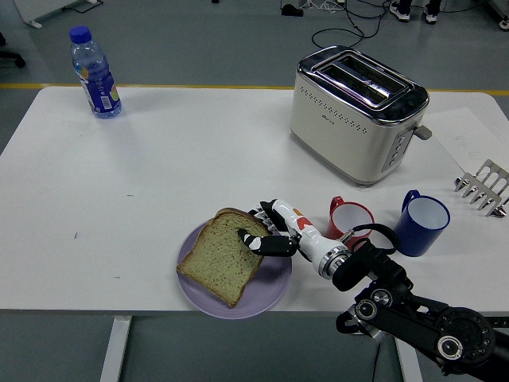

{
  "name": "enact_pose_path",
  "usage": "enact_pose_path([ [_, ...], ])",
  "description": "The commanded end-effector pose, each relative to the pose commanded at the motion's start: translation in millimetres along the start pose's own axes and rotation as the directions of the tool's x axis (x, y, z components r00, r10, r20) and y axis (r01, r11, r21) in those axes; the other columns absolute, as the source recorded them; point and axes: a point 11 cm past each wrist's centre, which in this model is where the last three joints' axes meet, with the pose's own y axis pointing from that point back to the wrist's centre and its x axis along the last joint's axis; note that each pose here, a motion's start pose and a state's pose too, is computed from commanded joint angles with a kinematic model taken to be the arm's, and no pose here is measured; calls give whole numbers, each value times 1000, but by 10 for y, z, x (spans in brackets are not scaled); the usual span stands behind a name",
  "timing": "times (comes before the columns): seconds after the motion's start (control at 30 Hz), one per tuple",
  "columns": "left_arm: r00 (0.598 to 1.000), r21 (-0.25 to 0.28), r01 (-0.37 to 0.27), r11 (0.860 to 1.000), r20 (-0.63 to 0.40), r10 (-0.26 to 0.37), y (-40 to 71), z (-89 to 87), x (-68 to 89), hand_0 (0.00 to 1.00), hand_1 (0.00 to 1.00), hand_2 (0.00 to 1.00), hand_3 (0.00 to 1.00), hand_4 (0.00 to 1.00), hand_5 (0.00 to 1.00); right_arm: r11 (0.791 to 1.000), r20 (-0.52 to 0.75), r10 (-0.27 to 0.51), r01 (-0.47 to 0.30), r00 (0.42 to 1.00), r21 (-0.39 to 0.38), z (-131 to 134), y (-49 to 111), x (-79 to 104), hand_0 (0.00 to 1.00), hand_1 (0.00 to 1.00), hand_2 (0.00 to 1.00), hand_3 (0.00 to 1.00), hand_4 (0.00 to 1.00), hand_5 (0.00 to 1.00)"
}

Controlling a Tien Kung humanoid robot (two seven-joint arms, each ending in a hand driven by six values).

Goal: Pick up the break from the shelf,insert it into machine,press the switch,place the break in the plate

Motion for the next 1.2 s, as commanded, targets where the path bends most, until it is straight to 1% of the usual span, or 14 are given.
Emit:
enact_pose_path([
  [0.1,1000,-1,1,1000,0,-1,1,4,-4,416,500,604,732,559,998,1000,-56,-7,9,998,28,-34,-8,11,524,550,531,555,581,134],
  [0.13,1000,-2,2,1000,-1,-2,1,5,-5,416,500,605,732,559,998,999,-79,-8,11,997,39,-46,-10,14,752,687,663,689,664,206],
  [0.3,1000,-5,5,1000,-1,-5,4,22,-17,416,500,605,732,559,998,996,-151,-12,26,988,85,-110,-22,20,752,687,663,689,664,206],
  [0.33,1000,-6,5,1000,-2,-5,5,26,-19,416,501,605,732,558,998,995,-163,-15,30,986,92,-121,-24,19,870,777,789,789,682,252],
  [0.5,1000,-9,7,1000,-3,-7,7,38,-26,416,501,605,732,558,998,992,-231,-4,32,973,120,-155,-37,38,870,777,789,789,682,252],
  [0.53,1000,-9,7,1000,-3,-7,8,39,-26,416,501,605,733,560,998,992,-243,2,29,970,125,-157,-39,46,909,828,870,859,700,270],
  [0.6,1000,-9,7,1000,-4,-7,8,41,-27,416,501,605,733,560,998,991,-270,18,19,963,133,-160,-41,66,909,828,870,859,700,270],
  [0.7,1000,-10,7,1000,-4,-7,9,44,-28,416,501,605,733,560,998,989,-286,43,-1,957,145,-168,-42,95,909,828,870,859,700,270],
  [0.73,1000,-9,7,1000,-4,-7,9,44,-28,416,501,605,732,560,998,987,-290,67,-21,955,160,-184,-40,125,916,836,880,868,708,298],
  [0.87,1000,-10,8,1000,-4,-8,9,46,-29,416,501,605,732,560,998,978,-277,120,-66,953,196,-230,-27,193,916,836,880,868,708,298],
  [1.0,1000,-10,8,1000,-3,-8,11,54,-32,416,501,605,732,559,998,961,-207,170,-116,963,250,-298,25,266,914,829,872,858,702,294],
  [1.1,1000,-11,9,1000,-4,-9,11,57,-33,416,501,605,732,559,998,938,-104,200,-160,974,307,-363,105,337,914,829,872,858,702,294],
  [1.13,1000,-11,9,1000,-4,-9,12,59,-34,416,501,605,732,559,998,931,-66,202,-171,977,323,-381,139,361,835,760,804,788,651,255],
  [1.2,1000,-13,10,1000,-4,-10,13,65,-36,416,501,605,732,558,998,910,41,200,-201,979,362,-433,227,430,835,760,804,788,651,255],
])
